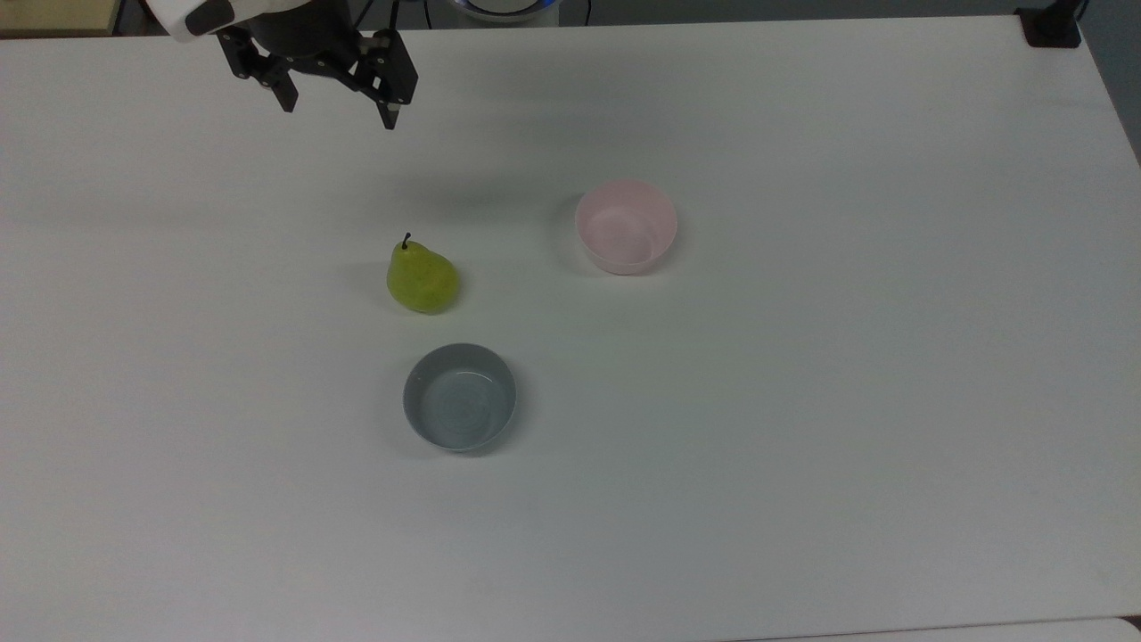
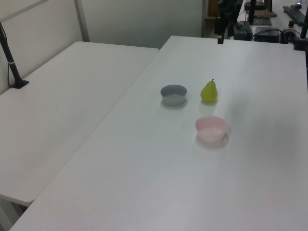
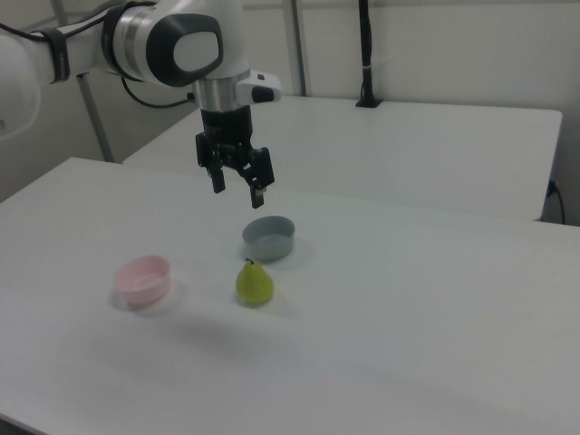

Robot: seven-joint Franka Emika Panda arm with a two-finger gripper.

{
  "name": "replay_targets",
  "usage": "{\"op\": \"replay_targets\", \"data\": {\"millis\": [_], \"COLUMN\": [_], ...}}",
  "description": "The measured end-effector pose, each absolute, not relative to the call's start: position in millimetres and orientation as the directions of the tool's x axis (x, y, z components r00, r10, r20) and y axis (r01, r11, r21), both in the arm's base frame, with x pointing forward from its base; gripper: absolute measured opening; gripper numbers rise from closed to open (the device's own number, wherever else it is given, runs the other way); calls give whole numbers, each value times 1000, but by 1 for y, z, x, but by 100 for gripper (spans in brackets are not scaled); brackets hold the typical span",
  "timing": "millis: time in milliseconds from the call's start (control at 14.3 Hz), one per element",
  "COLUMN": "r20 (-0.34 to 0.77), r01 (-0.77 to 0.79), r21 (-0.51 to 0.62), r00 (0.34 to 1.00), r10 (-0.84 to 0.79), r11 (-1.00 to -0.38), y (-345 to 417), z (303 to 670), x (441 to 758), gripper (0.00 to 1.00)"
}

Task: Place the pear in the bowl
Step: 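Move the open gripper down over the yellow-green pear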

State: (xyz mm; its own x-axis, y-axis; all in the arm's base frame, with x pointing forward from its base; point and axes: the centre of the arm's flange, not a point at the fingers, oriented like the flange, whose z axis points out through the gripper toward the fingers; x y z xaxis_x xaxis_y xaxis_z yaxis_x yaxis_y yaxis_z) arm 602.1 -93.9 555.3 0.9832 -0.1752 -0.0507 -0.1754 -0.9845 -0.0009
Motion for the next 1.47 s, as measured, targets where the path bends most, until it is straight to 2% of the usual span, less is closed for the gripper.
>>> {"op": "replay_targets", "data": {"millis": [701,841,1121,1472], "r20": [-46,-18,-29,-77], "r01": [-139,-128,-69,10], "r21": [-1,1,24,44], "r00": [989,992,997,997], "r10": [-139,-128,-69,6], "r11": [-990,-992,-997,-999], "y": [-99,-94,-57,-34], "z": [557,556,501,439], "x": [602,607,638,656], "gripper": [100,100,100,100]}}
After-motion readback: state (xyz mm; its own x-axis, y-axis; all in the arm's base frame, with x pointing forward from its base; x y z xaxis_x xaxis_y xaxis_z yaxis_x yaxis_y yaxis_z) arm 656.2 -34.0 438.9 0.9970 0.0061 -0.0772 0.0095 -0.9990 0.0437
